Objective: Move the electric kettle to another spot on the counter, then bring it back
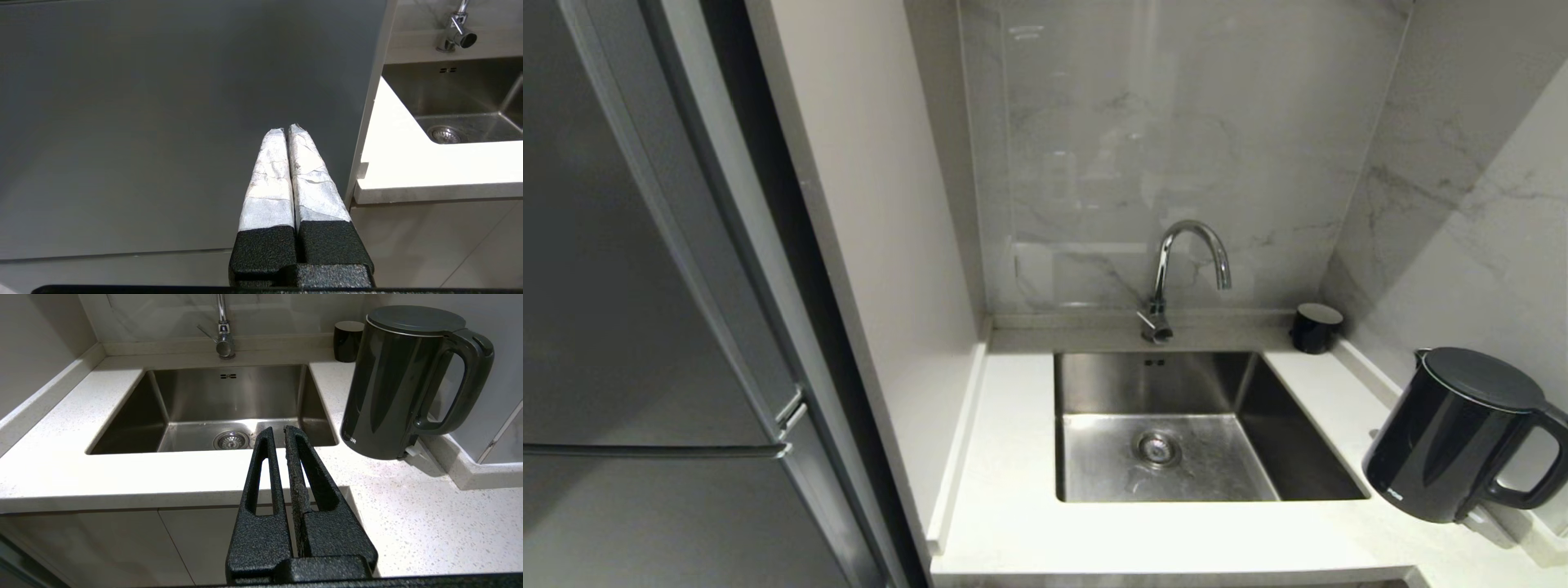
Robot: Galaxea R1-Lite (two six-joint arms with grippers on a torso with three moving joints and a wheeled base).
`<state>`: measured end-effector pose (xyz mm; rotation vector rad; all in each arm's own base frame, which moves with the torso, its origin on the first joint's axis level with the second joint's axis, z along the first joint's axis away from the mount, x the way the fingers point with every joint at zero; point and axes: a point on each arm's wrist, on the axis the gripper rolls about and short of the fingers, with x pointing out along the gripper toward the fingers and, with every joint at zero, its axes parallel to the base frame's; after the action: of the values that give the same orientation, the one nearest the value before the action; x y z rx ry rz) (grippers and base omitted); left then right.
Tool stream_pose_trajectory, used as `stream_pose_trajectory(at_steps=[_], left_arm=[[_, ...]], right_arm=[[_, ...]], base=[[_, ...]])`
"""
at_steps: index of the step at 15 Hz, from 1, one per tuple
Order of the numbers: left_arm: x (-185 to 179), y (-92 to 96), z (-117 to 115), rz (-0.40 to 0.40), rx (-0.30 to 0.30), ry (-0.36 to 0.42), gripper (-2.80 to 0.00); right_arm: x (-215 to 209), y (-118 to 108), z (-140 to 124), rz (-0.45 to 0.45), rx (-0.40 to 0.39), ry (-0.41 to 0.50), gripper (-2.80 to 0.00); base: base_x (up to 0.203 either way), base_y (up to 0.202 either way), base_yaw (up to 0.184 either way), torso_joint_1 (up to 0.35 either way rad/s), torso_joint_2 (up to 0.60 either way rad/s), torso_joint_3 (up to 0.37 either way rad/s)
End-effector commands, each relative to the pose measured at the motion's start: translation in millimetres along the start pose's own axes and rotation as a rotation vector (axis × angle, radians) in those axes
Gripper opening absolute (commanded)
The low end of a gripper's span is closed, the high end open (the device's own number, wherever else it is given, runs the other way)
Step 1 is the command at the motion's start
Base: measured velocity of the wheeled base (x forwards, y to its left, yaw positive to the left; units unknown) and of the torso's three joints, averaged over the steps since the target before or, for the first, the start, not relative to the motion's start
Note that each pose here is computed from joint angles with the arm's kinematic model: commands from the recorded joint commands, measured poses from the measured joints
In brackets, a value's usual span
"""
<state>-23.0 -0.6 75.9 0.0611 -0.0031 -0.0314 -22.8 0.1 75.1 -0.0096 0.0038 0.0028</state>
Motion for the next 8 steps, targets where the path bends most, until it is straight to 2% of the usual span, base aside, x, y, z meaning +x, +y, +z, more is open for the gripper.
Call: stream_pose_trajectory(at_steps=[1,3,8], left_arm=[[0.0,0.0,0.2,0.001,-0.005,-0.002,-2.80],[0.0,0.4,0.4,0.016,-0.033,-0.003,-2.80],[0.0,0.4,0.1,0.019,-0.040,0.000,-2.80]], right_arm=[[0.1,0.0,0.1,0.000,0.000,0.001,-2.80],[0.1,0.0,0.0,0.000,0.000,0.002,-2.80],[0.1,0.0,0.1,0.000,0.002,0.001,-2.80]], base=[[0.000,0.000,0.000,-0.077,0.18,0.100],[0.000,0.000,0.000,-0.069,0.17,0.093],[0.000,0.000,0.000,-0.078,0.17,0.100]])
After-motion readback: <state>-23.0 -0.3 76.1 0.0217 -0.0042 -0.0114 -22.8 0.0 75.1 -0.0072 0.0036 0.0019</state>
